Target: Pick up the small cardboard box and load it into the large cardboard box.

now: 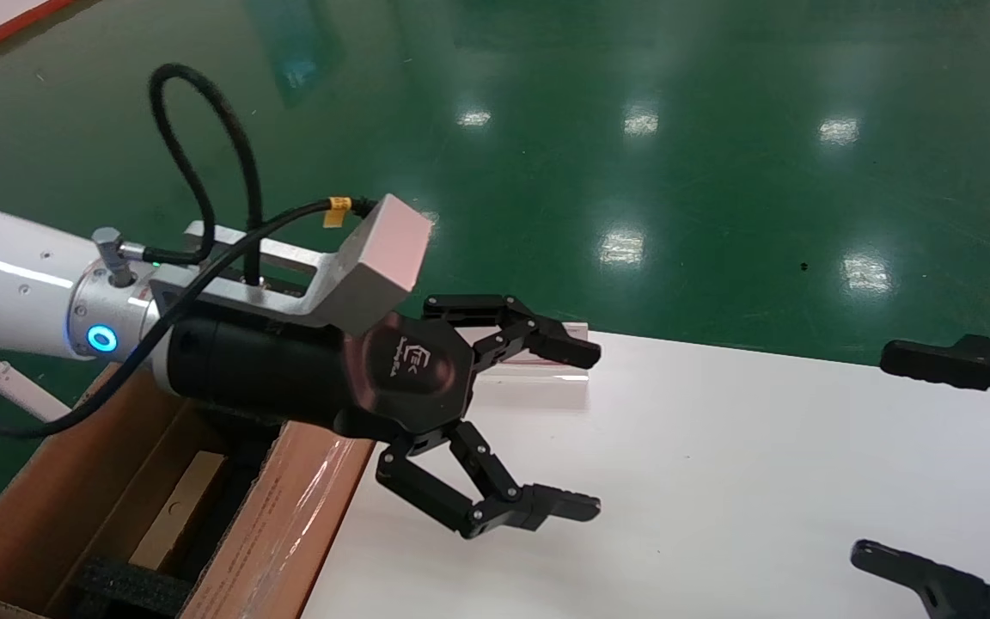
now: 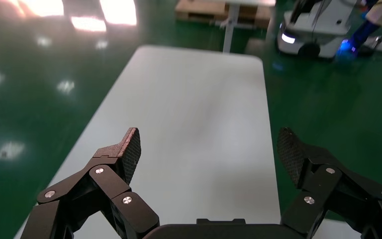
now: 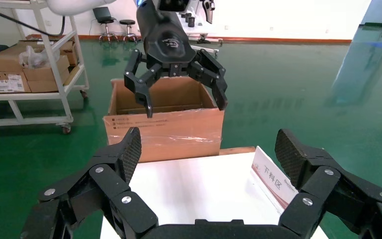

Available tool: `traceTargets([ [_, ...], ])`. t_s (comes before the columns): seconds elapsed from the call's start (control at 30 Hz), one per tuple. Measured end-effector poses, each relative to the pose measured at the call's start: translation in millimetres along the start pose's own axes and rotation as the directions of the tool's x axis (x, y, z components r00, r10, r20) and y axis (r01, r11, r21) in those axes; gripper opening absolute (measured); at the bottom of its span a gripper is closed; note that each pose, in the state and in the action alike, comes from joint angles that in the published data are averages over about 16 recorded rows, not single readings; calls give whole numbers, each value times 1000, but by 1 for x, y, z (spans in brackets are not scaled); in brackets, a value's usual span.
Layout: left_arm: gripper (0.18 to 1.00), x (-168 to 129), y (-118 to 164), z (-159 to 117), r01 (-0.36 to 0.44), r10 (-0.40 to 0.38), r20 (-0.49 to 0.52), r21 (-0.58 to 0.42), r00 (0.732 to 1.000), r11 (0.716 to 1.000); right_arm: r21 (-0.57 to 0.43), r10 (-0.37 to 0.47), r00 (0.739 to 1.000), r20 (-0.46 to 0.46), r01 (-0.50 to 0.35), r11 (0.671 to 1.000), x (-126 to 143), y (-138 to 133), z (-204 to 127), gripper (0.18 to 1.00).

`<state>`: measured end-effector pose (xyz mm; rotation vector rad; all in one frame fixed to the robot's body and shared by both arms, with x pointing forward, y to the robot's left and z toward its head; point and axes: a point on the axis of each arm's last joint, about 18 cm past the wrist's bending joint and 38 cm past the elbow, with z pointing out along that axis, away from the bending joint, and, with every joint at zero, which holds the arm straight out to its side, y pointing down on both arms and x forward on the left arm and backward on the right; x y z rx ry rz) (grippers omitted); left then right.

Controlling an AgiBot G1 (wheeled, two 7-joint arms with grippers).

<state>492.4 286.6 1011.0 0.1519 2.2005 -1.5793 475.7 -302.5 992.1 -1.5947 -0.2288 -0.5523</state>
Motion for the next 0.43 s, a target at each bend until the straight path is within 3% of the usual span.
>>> traceTargets([
  [0.2, 1001, 8, 4, -1, -36, 36, 2, 109, 999, 993, 0, 0, 1000, 0, 0, 1000, 0, 0, 0, 1001],
  [0.43, 1001, 13, 8, -4, -56, 54, 16, 170, 998, 984, 0, 0, 1000, 0, 0, 1000, 0, 0, 0, 1001],
])
